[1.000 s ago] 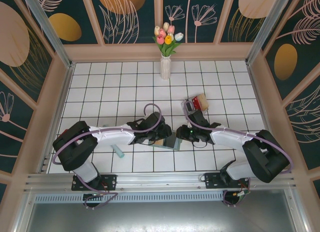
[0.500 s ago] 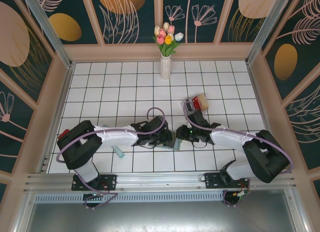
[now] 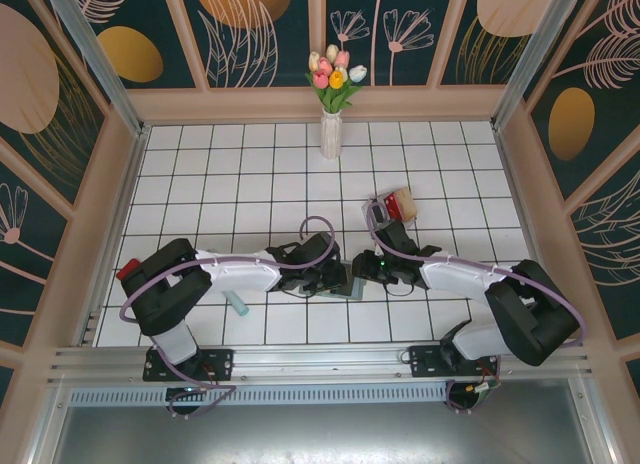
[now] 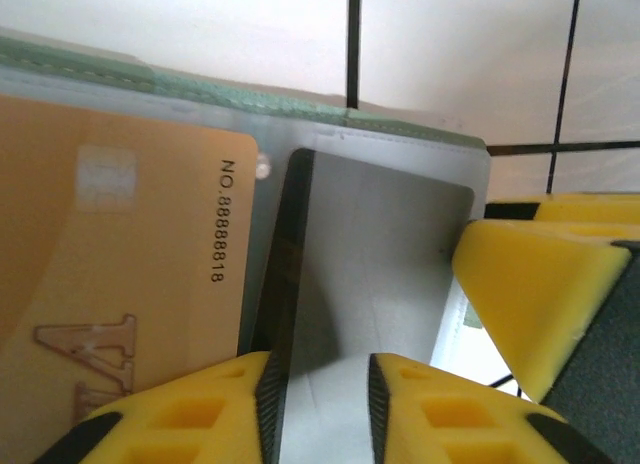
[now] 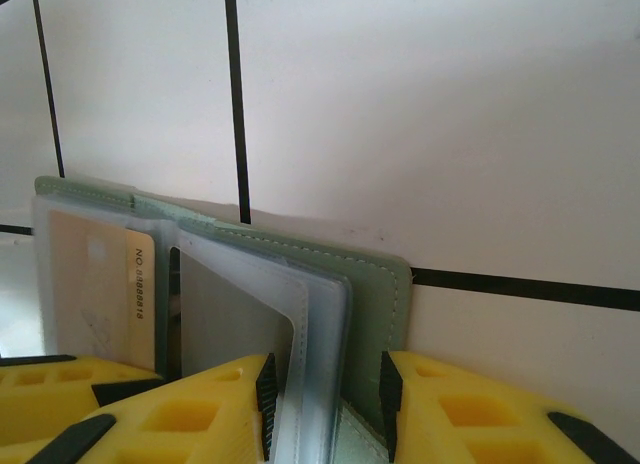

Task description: Put the credit cards into the card holder

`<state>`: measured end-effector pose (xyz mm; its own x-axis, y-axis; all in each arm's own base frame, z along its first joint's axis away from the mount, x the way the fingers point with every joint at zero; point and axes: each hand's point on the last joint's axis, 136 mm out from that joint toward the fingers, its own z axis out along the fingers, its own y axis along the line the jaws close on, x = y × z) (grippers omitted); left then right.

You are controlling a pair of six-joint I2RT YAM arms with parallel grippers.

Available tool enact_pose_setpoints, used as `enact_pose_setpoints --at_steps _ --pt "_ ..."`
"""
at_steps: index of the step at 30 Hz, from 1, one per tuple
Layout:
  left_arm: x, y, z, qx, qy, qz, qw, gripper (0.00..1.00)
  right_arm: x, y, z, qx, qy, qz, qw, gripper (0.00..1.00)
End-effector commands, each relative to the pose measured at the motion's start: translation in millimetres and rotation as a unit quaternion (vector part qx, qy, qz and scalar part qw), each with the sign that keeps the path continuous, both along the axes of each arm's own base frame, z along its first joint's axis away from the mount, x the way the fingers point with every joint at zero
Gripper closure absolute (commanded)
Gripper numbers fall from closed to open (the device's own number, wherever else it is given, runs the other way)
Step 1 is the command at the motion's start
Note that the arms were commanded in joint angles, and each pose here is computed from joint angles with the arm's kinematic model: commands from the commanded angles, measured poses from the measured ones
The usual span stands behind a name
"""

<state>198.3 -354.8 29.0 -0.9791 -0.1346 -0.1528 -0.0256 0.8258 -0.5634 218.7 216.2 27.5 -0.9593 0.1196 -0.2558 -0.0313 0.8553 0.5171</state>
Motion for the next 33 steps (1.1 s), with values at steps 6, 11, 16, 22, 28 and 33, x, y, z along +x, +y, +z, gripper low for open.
enact_pose_setpoints --at_steps 6,11,16,22,28,33 --pt "-1.4 -10.5 5.1 -0.016 -0.003 -0.010 1.000 0.70 -5.1 0.9 -1.9 0.006 0.003 -0.001 1.000 0.65" --pt "7.8 -0.9 17.4 -0.003 -0.033 0.009 0.999 0.65 -0.8 -4.5 3.7 -0.004 -0.011 -0.014 1.000 0.65" --pt "14.1 5.0 18.6 0.021 -0.050 0.011 0.998 0.60 0.0 -5.0 5.6 -0.007 -0.014 -0.012 1.000 0.65" --pt "19.3 -2.0 18.7 0.024 -0.058 0.005 0.998 0.56 -1.9 -3.8 3.0 -0.004 -0.008 -0.010 1.000 0.64" --pt "18.4 2.3 -1.1 0.063 -0.044 -0.001 0.997 0.54 -1.6 -2.3 3.9 -0.003 -0.009 -0.007 1.000 0.64" --pt "16.5 11.6 -6.1 0.086 -0.042 -0.001 0.995 0.53 -1.9 -2.8 2.1 -0.006 -0.007 -0.007 1.000 0.64"
